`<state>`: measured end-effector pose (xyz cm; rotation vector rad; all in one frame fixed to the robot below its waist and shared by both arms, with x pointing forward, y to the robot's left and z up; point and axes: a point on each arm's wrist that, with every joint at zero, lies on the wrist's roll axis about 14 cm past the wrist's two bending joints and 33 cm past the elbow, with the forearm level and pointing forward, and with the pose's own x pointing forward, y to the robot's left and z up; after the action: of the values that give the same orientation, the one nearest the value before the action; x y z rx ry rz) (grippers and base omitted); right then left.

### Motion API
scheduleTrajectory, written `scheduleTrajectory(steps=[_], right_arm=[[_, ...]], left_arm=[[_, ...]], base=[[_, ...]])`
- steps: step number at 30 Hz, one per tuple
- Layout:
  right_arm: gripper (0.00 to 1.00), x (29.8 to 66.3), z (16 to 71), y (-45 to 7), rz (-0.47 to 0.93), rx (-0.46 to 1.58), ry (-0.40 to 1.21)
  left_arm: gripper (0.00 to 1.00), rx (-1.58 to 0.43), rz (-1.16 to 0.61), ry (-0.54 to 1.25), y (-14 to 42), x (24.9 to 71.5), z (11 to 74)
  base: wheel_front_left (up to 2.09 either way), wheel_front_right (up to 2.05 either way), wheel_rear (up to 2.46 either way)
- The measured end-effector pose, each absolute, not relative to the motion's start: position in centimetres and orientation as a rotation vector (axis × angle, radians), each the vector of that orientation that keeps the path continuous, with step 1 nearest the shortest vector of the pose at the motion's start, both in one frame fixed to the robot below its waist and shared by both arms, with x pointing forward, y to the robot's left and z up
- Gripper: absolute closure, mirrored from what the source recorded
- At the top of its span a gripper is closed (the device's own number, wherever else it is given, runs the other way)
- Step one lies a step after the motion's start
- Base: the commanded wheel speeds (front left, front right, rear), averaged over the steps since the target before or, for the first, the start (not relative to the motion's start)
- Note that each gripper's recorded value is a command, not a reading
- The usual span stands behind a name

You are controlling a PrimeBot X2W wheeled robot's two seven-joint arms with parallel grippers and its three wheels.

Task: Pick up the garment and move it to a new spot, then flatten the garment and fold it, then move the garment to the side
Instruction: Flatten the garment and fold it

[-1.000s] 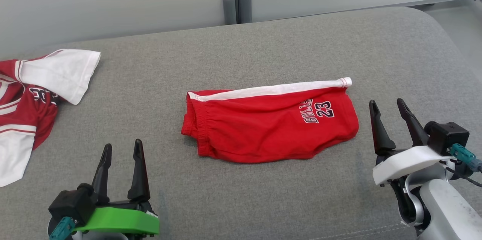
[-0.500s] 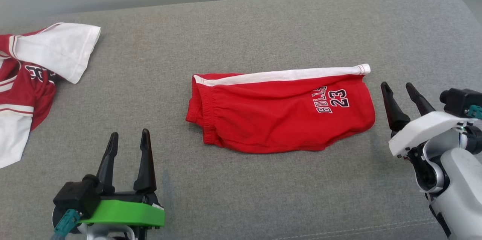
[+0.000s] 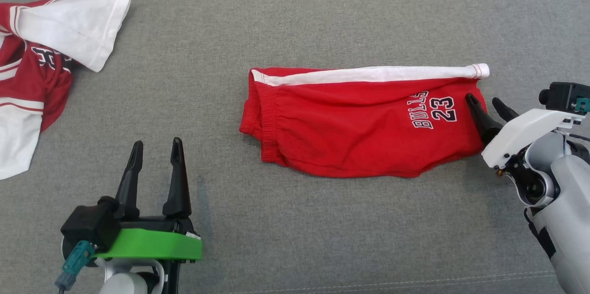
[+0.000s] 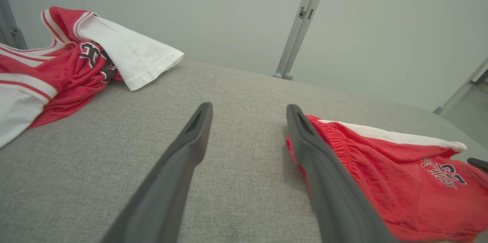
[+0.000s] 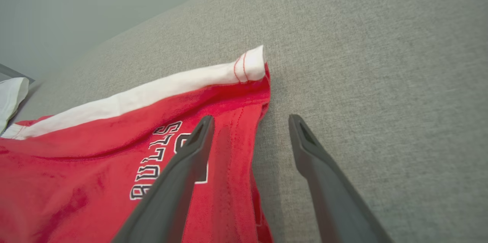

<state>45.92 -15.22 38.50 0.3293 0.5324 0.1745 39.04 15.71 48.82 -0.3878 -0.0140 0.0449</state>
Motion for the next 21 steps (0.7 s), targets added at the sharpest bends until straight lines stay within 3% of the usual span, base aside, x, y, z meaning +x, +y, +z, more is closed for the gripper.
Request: scheduleTrajectory(steps=[5, 12, 13, 19, 21], right_arm=[[0.00, 45.6, 36.1, -15.0, 0.173, 0.342, 0.648], [0.03, 46.2, 35.9, -14.8, 0.189, 0.343, 0.679], [0.51, 46.1, 35.7, -14.6, 0.198, 0.351, 0.693], [0.82, 45.7, 35.4, -14.1, 0.212, 0.374, 0.739], [1.00, 45.5, 35.3, -14.1, 0.216, 0.377, 0.745]], left_arm=[[0.00, -0.383, 0.058, -0.012, 16.2, 39.4, 48.6], [0.00, -0.388, 0.069, -0.009, 16.5, 39.3, 48.5], [0.00, -0.387, 0.071, -0.010, 16.5, 39.3, 48.5], [0.00, -0.385, 0.075, -0.003, 16.6, 39.0, 48.3], [0.00, -0.385, 0.076, -0.004, 16.6, 39.0, 48.4]], base=[[0.00, 0.00, 0.00], [0.00, 0.00, 0.00], [0.00, 0.00, 0.00], [0.00, 0.00, 0.00], [0.00, 0.00, 0.00]])
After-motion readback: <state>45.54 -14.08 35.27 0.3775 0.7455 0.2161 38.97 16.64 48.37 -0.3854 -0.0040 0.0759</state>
